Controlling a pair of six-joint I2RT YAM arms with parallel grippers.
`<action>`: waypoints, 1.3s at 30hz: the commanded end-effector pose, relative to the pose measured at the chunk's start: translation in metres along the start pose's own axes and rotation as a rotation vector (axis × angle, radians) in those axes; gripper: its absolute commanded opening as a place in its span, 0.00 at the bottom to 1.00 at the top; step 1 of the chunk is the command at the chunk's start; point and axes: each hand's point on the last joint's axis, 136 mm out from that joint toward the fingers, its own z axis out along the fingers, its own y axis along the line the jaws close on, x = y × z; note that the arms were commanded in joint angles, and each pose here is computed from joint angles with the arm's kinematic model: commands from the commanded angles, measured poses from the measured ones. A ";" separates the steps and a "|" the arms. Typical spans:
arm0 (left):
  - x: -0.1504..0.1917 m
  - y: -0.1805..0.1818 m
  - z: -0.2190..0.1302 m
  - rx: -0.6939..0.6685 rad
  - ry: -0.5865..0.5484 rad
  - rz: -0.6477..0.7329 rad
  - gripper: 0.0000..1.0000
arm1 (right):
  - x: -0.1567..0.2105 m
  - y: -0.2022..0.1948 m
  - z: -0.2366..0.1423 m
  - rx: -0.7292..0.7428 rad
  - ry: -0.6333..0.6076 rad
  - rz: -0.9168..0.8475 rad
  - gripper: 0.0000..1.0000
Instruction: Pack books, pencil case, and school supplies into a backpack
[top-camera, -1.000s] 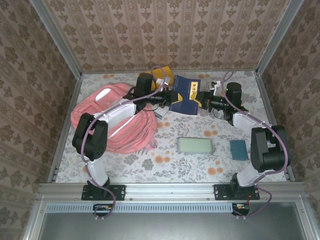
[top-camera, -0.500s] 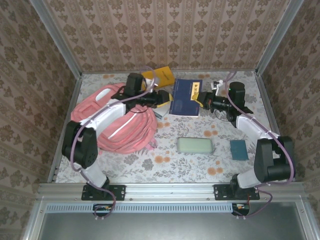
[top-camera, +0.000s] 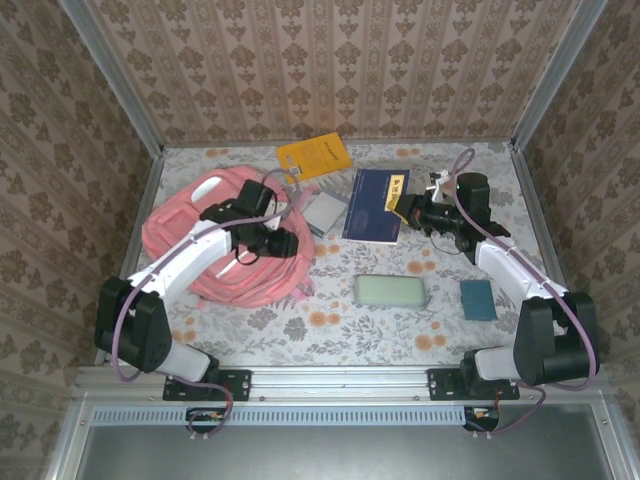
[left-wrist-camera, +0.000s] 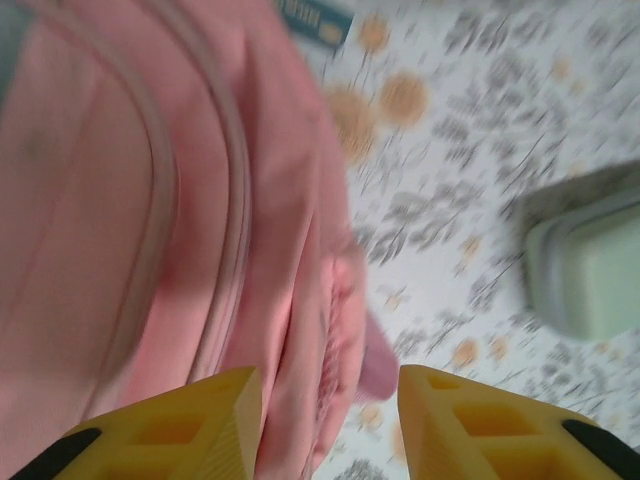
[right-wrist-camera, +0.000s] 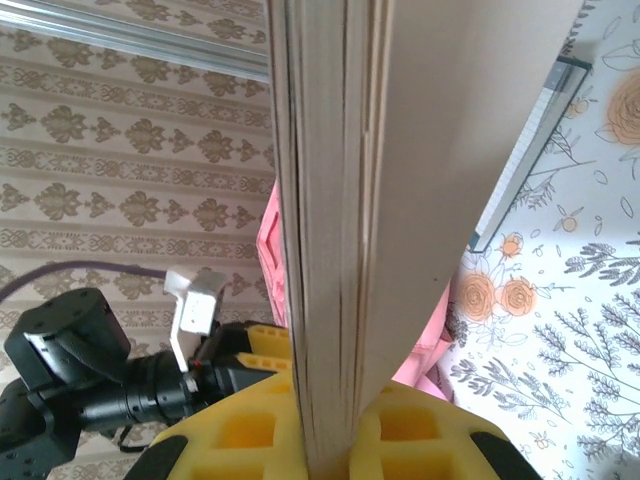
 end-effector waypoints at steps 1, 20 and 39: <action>0.025 0.017 0.008 -0.114 0.088 0.063 0.40 | -0.001 0.007 -0.001 -0.004 -0.014 -0.044 0.00; 0.026 0.015 0.017 -0.159 0.113 0.110 0.00 | 0.005 0.006 0.006 0.003 0.008 -0.047 0.00; -0.106 -0.018 -0.156 -0.193 -0.490 0.034 0.00 | 0.047 0.029 0.121 0.024 0.030 -0.015 0.00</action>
